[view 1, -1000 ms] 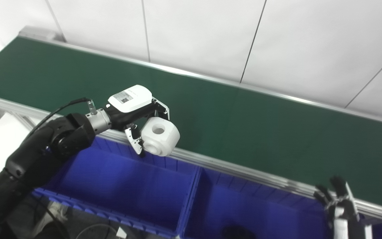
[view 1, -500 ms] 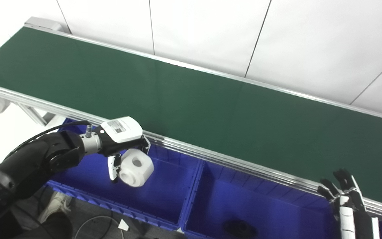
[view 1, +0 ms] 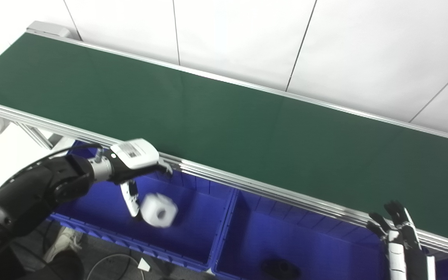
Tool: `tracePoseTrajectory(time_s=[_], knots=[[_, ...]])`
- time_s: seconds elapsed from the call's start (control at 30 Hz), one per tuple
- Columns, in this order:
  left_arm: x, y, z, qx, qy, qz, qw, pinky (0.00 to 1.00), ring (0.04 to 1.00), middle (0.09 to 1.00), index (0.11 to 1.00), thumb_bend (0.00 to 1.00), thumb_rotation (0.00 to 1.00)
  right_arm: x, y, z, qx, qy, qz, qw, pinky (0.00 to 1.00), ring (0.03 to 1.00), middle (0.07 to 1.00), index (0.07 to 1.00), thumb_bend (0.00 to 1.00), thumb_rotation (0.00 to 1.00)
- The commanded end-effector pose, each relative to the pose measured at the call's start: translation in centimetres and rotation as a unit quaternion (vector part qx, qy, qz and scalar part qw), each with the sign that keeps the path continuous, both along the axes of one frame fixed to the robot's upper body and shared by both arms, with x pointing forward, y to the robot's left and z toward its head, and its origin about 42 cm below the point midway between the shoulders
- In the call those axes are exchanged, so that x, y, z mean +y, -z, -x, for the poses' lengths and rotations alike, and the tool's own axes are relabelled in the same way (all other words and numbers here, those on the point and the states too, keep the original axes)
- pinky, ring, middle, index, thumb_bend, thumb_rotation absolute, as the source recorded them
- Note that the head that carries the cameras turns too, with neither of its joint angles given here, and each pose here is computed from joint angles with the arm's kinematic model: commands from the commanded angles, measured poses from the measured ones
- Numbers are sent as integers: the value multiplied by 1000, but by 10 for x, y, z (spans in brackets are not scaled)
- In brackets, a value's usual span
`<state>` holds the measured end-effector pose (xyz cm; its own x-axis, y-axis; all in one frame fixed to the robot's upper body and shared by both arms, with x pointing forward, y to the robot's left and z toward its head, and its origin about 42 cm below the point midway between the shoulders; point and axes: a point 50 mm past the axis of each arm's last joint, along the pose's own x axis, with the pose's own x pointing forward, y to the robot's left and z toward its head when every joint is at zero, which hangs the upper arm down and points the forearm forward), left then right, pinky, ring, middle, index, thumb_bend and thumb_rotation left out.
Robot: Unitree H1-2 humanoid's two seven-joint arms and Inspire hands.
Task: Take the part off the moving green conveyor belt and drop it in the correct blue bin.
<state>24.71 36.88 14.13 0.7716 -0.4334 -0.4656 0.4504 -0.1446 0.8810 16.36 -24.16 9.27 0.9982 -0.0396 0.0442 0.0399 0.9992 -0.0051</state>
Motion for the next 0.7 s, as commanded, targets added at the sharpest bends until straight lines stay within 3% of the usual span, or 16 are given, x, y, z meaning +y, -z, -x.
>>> tracePoseTrajectory(time_s=[0.0,0.1,0.2,0.3,0.4,0.43,0.47,0.5,0.57,0.6,0.67], knots=[[-4,-29,0,-37,-2,42,998,660,738,767,766,795,648,0,-9,3,-34,-1,-5,999,764,829,919,904,645,773],[-25,-45,7,-49,-6,135,990,638,732,770,774,806,675,1,-10,5,-35,3,-7,999,756,823,912,898,673,771],[-52,-61,22,-63,-7,251,966,605,720,776,795,815,720,3,-11,9,-39,6,-8,999,745,813,904,895,693,772],[-80,-71,38,-62,-15,358,932,625,741,791,800,811,731,5,-9,10,-39,7,-6,999,742,809,901,895,691,772],[-116,-76,59,-57,-27,487,871,652,752,790,791,807,777,8,-8,12,-39,12,8,999,724,798,898,893,700,786],[-128,-74,65,-57,-46,532,843,660,753,789,789,800,785,11,-8,12,-41,14,11,999,719,796,896,892,703,790],[-136,-73,69,-58,-61,559,825,667,760,790,784,790,821,13,-7,12,-42,16,12,999,718,799,896,890,695,786],[-148,-67,75,-50,-86,604,791,696,784,811,815,752,904,16,-7,13,-42,19,19,999,722,806,902,889,689,788],[-167,-51,86,-39,-139,659,738,769,822,835,840,591,865,24,-5,15,-41,28,38,998,722,812,925,892,660,842],[-174,-41,90,-36,-170,673,719,781,838,857,859,531,850,29,-3,16,-39,32,46,998,726,816,933,899,657,865],[-178,-19,91,-28,-225,681,696,793,861,886,886,501,822,40,0,16,-36,39,59,997,737,824,945,905,656,887]])
